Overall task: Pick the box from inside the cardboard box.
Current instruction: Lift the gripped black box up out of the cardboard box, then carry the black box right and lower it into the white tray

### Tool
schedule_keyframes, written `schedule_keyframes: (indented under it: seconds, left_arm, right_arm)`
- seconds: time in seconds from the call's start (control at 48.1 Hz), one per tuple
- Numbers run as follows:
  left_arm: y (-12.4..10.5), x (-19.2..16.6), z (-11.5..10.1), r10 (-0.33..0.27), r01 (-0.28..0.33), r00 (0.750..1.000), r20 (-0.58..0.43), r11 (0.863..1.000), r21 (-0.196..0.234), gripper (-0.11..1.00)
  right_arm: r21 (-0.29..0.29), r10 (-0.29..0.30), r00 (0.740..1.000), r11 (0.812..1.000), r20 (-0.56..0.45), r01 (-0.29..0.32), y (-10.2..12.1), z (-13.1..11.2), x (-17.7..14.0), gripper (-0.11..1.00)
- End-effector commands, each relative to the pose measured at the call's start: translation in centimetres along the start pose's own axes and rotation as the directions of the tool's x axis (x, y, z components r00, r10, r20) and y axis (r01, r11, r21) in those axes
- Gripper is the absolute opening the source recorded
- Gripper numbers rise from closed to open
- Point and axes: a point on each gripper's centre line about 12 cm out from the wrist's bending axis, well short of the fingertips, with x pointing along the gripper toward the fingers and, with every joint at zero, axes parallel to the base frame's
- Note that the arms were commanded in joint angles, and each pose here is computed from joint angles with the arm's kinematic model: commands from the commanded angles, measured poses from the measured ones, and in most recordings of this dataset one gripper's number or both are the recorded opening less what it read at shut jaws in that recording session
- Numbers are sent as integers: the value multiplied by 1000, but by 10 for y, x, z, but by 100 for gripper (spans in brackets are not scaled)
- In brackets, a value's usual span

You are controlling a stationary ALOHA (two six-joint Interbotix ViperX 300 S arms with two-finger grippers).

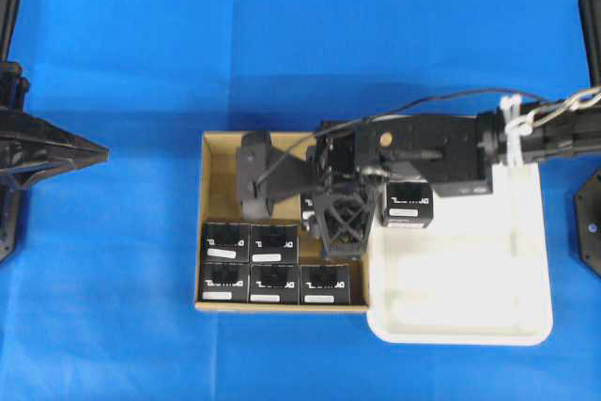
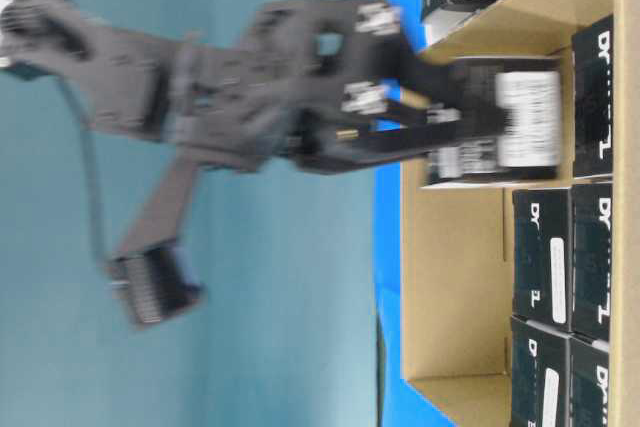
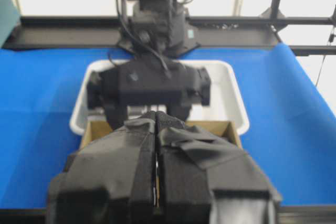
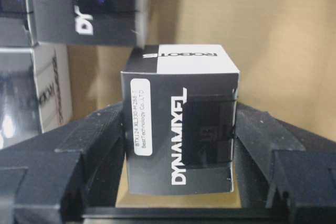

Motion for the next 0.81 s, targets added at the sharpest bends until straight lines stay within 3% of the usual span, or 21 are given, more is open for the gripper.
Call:
schedule_keyframes:
  seconds: [0.0,0.228,0.415,0.582,0.789]
  left_arm:
    - [0,2,12,2,-2,1000,29,1000,2,-4]
    - [2,2,12,8,-8,1000,29,1000,2,-4]
    - [2,2,11,8,-8,1000,28,1000,2,-4]
    - [2,2,11,8,-8,1000,28,1000,0,-4]
    - [1,2,12,6,-6,1000,29,1000,-1,-4]
  right_arm:
    - [8,-4,999,1000,43,4,-3,9,-28,62]
    - [17,-12,995,1000,101,10,-5,6,-90,62]
    - [15,-11,994,1000,109,10,-1,-18,-131,62]
    - [21,-8,996,1000,88,6,3,-43,-143,62]
    - [81,-5,998,997,64,0,7,-78,-142,62]
